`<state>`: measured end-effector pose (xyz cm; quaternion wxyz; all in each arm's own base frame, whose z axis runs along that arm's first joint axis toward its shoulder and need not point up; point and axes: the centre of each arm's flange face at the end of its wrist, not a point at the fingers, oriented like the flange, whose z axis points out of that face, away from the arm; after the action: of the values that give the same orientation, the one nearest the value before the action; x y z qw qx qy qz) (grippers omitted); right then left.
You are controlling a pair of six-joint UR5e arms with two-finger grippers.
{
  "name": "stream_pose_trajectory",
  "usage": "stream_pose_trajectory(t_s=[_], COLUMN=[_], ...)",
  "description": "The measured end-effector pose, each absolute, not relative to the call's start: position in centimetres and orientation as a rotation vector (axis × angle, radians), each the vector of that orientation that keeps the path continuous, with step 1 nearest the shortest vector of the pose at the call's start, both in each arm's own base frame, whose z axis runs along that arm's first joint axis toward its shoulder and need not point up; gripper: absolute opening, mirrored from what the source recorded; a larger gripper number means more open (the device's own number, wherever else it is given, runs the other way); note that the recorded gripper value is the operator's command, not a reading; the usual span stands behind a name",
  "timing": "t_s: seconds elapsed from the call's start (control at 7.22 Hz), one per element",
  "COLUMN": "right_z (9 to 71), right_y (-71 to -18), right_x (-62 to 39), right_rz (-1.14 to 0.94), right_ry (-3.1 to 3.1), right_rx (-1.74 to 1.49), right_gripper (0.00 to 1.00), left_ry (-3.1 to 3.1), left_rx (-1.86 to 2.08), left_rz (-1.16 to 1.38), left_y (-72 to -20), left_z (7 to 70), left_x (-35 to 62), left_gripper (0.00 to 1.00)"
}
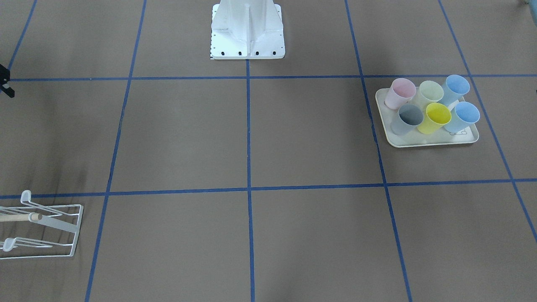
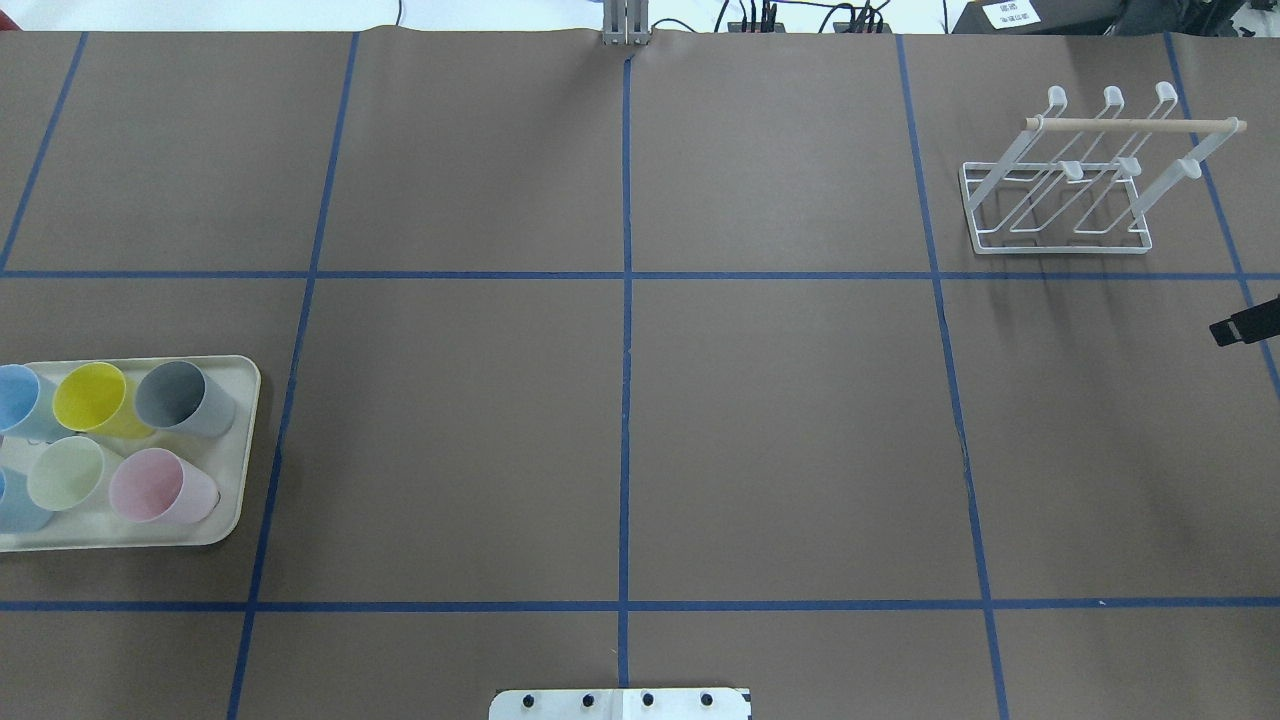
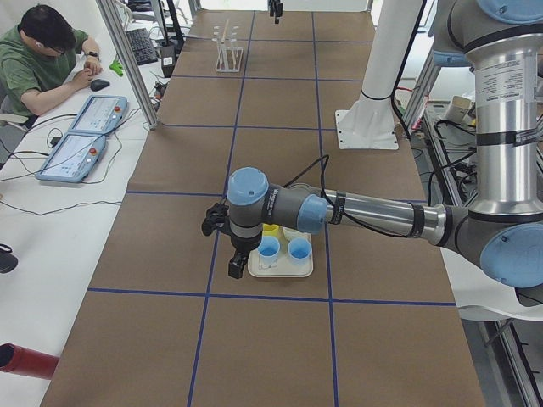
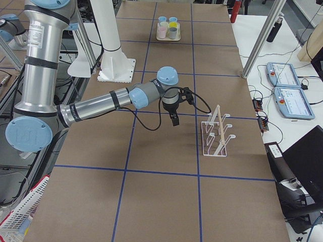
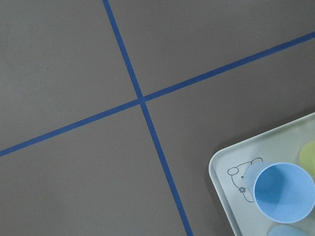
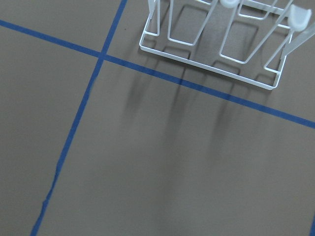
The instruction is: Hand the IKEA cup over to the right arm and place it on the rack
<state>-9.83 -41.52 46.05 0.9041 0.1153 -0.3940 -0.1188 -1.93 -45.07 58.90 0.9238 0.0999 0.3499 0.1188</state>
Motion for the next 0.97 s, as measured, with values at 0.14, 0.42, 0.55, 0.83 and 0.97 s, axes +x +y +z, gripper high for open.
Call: stream_pose_trajectory(t_s=[0.14, 0.42, 0.55, 0.83, 0.97], right_z=[44.4, 42.8, 42.6, 42.6, 42.6], right_y=[-40.9, -40.2, -40.2, -40.1, -40.1], right_x=[-11.7, -13.7, -14.0, -14.2, -14.2], right_rz=[-0.227, -0.220, -0.221, -0.222, -0.223], right_ry=[-0.825, -0.839, -0.838, -0.836, -0.836], right_rx=[0.226, 0.216, 0.217, 0.216, 0.215], right_gripper=[1.00, 1.00, 1.00, 1.00, 1.00], left_ry=[0.732, 0.764, 0.774, 0.789, 0.806], left_rx=[0.192, 0.161, 0.136, 0.113, 0.104], left_rz=[0.206, 0.139, 0.126, 0.116, 0.099], left_y=[-44.5, -42.7, -42.2, -41.8, -41.6], left_z=[59.5, 60.8, 61.4, 63.2, 63.5], left_x=[-0.2, 3.4, 5.0, 6.5, 7.1], left_gripper=[1.00, 1.00, 1.00, 0.98, 0.98])
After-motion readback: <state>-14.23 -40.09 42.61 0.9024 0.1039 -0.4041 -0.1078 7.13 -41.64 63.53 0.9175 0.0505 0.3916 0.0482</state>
